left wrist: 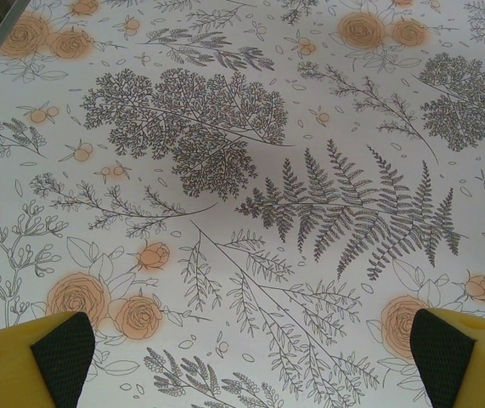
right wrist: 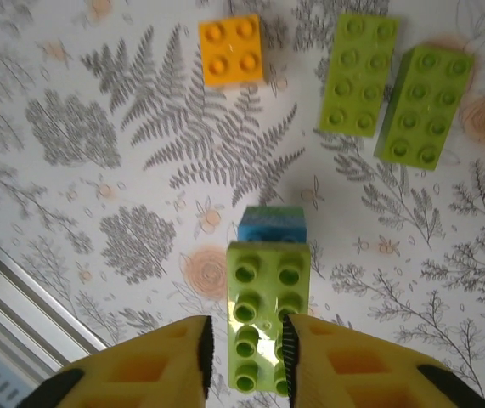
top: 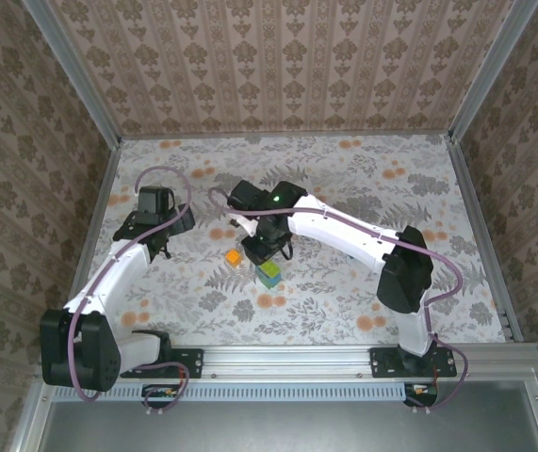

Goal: Assemble a carrot with lego

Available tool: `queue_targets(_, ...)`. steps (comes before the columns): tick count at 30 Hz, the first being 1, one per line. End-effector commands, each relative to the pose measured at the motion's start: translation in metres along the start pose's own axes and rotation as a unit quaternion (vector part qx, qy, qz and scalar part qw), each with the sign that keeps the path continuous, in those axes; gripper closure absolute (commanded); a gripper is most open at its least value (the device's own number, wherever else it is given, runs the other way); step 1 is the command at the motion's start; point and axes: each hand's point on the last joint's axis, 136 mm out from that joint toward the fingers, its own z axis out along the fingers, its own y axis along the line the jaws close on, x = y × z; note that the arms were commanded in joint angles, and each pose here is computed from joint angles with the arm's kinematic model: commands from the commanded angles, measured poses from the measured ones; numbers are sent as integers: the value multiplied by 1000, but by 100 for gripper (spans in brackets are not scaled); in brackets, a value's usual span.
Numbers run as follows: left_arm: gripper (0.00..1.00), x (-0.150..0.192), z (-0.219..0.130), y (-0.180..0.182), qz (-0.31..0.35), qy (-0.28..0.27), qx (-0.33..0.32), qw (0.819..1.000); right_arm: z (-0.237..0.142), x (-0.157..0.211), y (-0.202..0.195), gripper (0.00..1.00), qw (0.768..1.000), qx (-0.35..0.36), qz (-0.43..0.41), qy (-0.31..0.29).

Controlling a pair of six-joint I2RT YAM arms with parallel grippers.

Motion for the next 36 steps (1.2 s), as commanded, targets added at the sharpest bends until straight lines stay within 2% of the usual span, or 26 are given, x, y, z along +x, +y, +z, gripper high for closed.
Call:
queue_targets(1,1,-7,-2,-2,9,-3,-4,1000,-26,-14,-3,61,999,16,-7,-45)
queue_targets(3,1,-7,-3,-1,11,-4,-5,1000,-35,-16,-16,55,997,52,0,-62)
queue_targets(5,1,-7,-5,-1,12,-9,-5,1000,-40,-9,-45,45,991,111,31,-65)
queue_targets(7,1,-9,-9,-5,13,-19,11,1000,-39,3,-72,40,985,150,67,-60)
queue_targets(10,1,-14,-20,-26,16,-48,81,995,-29,26,-114,32,970,190,139,-55)
queue_targets(12,1,-17,-31,-44,21,-76,144,986,-19,38,-135,26,961,196,186,-60)
queue_targets(13,1,-20,-38,-55,23,-102,185,977,-14,42,-144,18,957,193,208,-67)
queue_targets(15,1,-19,-53,-71,17,-151,255,955,1,46,-155,13,950,179,244,-74)
queue_targets(17,1,-13,-69,-84,24,-203,320,925,16,44,-165,12,945,172,268,-76)
queue_targets(21,0,-1,-86,-90,31,-239,364,900,44,30,-175,12,940,156,294,-68)
queue_targets(23,0,1,-100,-96,40,-269,395,878,60,22,-180,12,938,151,306,-64)
queue_targets(25,0,5,-110,-99,50,-288,411,863,71,17,-186,14,934,147,318,-62)
queue_targets(31,0,10,-129,-105,77,-321,436,837,98,16,-206,17,923,143,352,-54)
queue_targets(36,0,13,-133,-111,92,-322,446,830,103,16,-211,20,921,142,358,-54)
